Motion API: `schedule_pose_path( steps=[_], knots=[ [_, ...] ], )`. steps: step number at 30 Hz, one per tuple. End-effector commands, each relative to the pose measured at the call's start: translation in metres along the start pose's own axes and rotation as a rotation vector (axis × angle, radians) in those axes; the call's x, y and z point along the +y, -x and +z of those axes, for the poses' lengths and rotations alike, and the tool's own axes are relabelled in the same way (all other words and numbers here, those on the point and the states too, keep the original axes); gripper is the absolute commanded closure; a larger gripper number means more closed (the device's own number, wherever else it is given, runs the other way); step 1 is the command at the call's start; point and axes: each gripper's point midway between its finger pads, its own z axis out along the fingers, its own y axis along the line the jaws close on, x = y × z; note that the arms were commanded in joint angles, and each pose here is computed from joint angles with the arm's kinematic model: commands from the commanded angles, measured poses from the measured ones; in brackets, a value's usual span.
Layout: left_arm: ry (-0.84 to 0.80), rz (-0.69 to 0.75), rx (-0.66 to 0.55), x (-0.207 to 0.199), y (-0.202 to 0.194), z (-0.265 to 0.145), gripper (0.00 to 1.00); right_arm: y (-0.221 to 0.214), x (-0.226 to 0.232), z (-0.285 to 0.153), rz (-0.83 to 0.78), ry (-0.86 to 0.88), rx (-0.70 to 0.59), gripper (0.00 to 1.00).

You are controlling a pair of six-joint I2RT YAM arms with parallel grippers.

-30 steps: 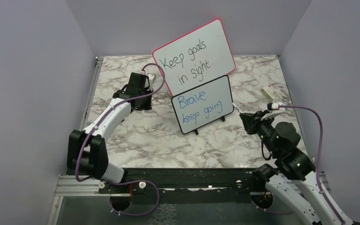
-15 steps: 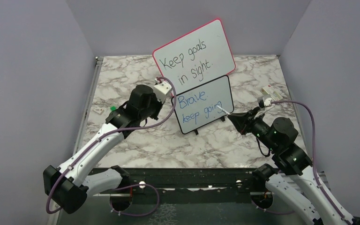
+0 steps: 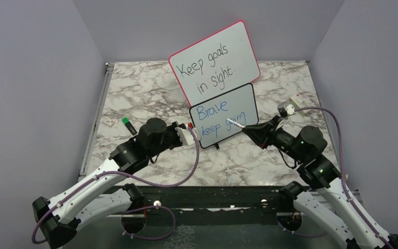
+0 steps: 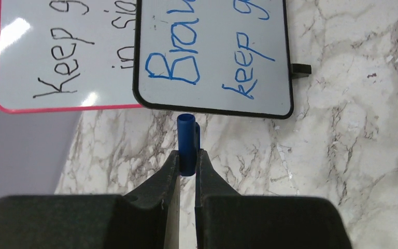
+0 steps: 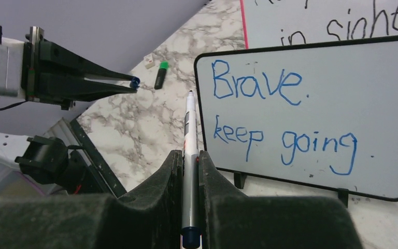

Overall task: Write a sentence on the whiteboard
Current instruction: Close the whiteboard marker at the center of the board.

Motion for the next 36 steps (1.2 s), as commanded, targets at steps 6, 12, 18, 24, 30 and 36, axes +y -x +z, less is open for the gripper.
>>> schedule_pose_path(
  steps=[6,12,18,24,30,36],
  knots=[
    [-0.064,0.365,-0.181,-0.009,0.031,0.004,1.0,0.005,0.04,0.01,0.001,0.237,0.049,0.99],
    [-0.107,0.463,-0.236,-0.02,0.037,0.004,1.0,0.001,0.055,0.017,0.005,0.343,0.096,0.99],
    [-0.142,0.466,-0.26,-0.027,0.041,0.006,1.0,-0.001,0.061,0.025,0.02,0.399,0.111,0.99],
    [-0.165,0.469,-0.266,-0.03,0.046,0.01,1.0,-0.004,0.063,0.031,0.032,0.429,0.13,0.99],
    [-0.18,0.469,-0.261,-0.031,0.048,0.013,1.0,-0.007,0.061,0.035,0.033,0.427,0.152,0.99],
    [-0.183,0.467,-0.244,-0.031,0.046,0.015,1.0,-0.016,0.056,0.038,0.042,0.41,0.194,0.99]
  ],
)
